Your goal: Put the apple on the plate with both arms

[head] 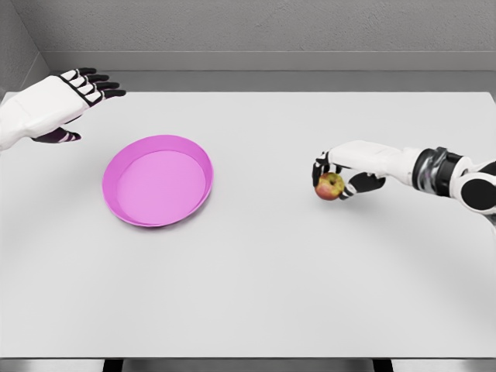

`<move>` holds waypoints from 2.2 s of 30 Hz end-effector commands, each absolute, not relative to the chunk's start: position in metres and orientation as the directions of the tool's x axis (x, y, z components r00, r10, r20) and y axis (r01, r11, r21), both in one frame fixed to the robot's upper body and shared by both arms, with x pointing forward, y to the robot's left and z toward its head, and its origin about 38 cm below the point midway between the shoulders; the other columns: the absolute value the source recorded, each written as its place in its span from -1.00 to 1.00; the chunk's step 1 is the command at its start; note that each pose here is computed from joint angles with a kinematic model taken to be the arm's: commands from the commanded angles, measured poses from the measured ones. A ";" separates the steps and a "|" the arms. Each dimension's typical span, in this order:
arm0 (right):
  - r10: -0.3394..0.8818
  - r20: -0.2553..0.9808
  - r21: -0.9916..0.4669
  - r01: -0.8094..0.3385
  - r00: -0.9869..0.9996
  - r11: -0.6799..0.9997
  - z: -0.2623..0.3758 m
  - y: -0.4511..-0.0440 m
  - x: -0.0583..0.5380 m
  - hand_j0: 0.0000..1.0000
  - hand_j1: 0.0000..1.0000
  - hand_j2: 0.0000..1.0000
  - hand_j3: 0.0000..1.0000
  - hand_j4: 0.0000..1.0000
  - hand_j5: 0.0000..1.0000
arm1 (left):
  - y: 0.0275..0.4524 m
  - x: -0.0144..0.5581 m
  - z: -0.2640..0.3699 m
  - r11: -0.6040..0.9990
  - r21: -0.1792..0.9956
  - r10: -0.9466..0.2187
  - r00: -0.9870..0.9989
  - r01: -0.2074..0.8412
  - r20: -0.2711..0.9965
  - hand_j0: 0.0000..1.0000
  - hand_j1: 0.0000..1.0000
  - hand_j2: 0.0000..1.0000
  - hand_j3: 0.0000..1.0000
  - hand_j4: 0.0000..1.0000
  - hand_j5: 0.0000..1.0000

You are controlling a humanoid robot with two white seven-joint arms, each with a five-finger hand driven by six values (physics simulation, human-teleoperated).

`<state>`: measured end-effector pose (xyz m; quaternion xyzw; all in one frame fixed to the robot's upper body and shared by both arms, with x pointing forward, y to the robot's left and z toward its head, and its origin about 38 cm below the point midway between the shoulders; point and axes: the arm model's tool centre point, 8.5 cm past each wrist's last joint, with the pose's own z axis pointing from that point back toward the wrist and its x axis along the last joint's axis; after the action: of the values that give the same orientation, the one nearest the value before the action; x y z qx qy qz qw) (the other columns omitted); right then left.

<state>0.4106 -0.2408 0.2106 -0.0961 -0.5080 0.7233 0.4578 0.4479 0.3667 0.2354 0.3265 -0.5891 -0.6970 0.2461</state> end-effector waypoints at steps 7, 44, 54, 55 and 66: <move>0.715 0.352 -0.830 -0.554 -0.605 -0.060 0.212 -0.219 0.411 -0.11 -0.11 -0.11 -0.11 -0.11 -0.11 | 0.369 0.448 0.237 -0.182 0.982 -0.730 -0.664 -0.042 -0.163 1.00 1.00 1.00 1.00 1.00 1.00; 0.880 0.213 -0.883 -0.469 -0.424 -0.012 0.263 -0.347 0.412 1.00 1.00 1.00 1.00 1.00 1.00 | 0.144 0.421 0.238 -0.300 0.945 -0.196 -0.961 -0.132 -0.197 1.00 1.00 1.00 1.00 1.00 1.00; 0.882 0.215 -0.880 -0.474 -0.419 -0.011 0.261 -0.348 0.412 1.00 1.00 1.00 1.00 1.00 1.00 | 0.091 0.409 0.214 -0.421 0.906 -0.088 -0.996 0.036 -0.001 1.00 1.00 1.00 1.00 1.00 1.00; 0.878 0.213 -0.884 -0.467 -0.429 -0.014 0.263 -0.346 0.412 1.00 1.00 1.00 1.00 1.00 1.00 | 0.087 0.408 0.215 -0.418 0.908 -0.081 -0.997 0.033 -0.001 1.00 1.00 1.00 1.00 1.00 1.00; 0.882 0.206 -0.883 -0.468 -0.424 -0.018 0.264 -0.349 0.411 1.00 1.00 1.00 1.00 1.00 1.00 | 0.076 0.440 0.237 -0.337 0.938 -0.156 -0.987 0.079 0.027 1.00 1.00 1.00 1.00 1.00 1.00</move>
<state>0.4113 -0.3480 0.2625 -0.2075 -0.4960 0.6826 0.4949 0.4368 0.0805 0.2354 0.0374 -0.5639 -0.8224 0.0650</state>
